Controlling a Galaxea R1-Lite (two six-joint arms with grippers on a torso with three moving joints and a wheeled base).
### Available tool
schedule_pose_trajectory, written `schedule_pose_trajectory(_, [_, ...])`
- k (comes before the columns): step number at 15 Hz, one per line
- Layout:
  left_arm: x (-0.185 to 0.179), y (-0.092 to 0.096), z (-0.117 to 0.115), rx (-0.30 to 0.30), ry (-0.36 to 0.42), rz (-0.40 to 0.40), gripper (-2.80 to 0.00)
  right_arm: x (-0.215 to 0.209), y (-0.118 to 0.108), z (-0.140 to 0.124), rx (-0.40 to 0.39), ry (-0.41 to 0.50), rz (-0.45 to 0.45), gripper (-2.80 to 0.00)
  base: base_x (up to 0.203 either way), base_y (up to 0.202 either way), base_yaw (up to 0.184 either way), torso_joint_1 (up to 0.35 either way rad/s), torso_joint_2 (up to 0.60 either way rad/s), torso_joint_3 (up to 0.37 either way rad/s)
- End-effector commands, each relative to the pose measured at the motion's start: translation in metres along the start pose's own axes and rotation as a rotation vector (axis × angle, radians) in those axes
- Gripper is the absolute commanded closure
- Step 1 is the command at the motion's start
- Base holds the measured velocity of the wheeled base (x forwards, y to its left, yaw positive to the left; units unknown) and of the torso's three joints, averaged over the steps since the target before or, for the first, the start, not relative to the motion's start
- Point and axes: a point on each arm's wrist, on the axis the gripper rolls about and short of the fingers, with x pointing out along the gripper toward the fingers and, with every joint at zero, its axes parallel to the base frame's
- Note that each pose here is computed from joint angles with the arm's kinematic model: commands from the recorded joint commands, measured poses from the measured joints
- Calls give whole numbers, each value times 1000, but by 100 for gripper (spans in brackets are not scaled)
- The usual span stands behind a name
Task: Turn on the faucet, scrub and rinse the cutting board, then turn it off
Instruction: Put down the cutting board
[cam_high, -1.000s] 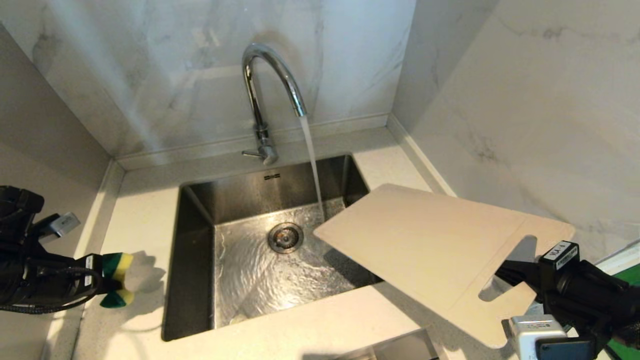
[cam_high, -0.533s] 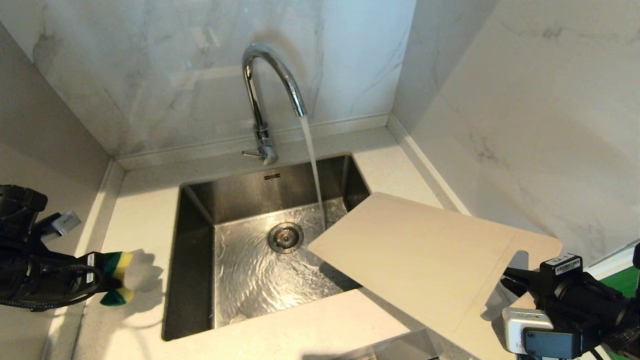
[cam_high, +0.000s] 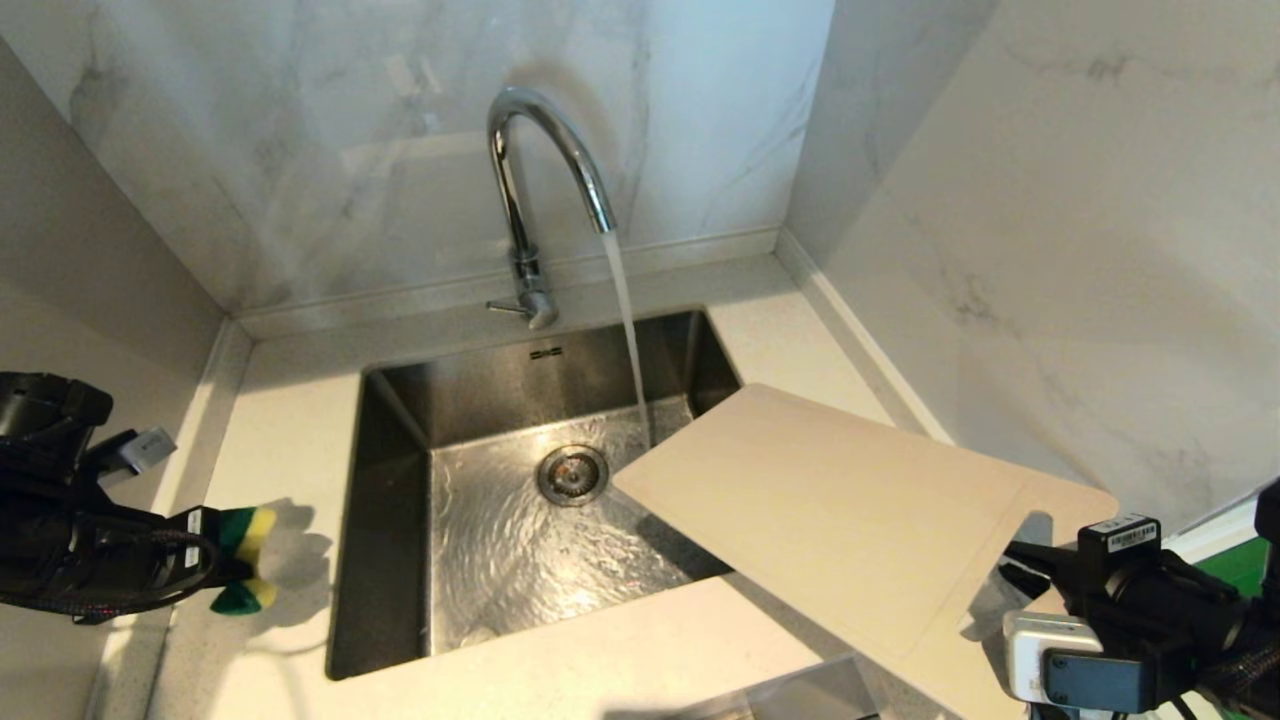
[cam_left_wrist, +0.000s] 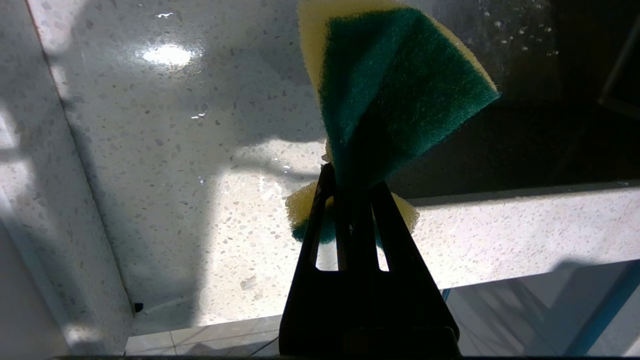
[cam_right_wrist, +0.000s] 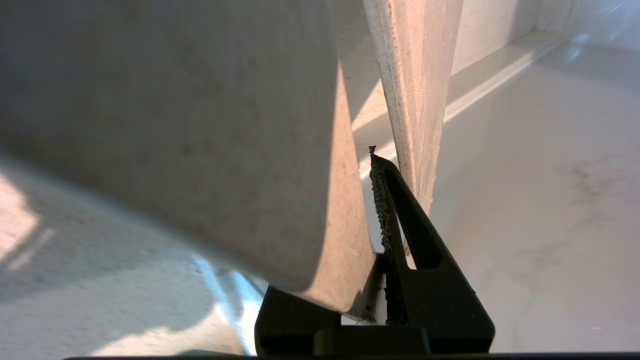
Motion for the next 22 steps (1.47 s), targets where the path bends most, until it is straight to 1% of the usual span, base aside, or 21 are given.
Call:
schedule_pose_trajectory(1, [1, 0, 1, -4, 2, -1, 0, 4, 3, -1, 10, 3, 21, 0, 0, 0, 0, 0, 0, 0])
schedule_pose_trajectory(5, [0, -1, 3, -4, -6, -3, 0, 6, 16, 1, 54, -6, 76, 0, 0, 0, 0, 0, 0, 0])
schedule_pose_trajectory(9, [-1, -3, 7, -2, -19, -7, 0, 6, 31, 3, 162, -7, 131, 0, 0, 0, 0, 0, 0, 0])
schedule_pose_trajectory(15, [-2, -5, 11, 3, -27, -9, 0, 16, 38, 3, 196, -20, 189, 0, 0, 0, 0, 0, 0, 0])
schedule_pose_trajectory(17, [-2, -6, 12, 2, -32, -10, 0, 18, 38, 3, 205, -24, 194, 0, 0, 0, 0, 0, 0, 0])
schedule_pose_trajectory(20, [-2, -6, 12, -18, -31, -11, 0, 21, 37, 10, 268, -52, 205, 0, 0, 0, 0, 0, 0, 0])
schedule_pose_trajectory(22, [-2, -7, 12, -22, -31, -14, 0, 20, 36, 12, 299, -60, 202, 0, 0, 0, 0, 0, 0, 0])
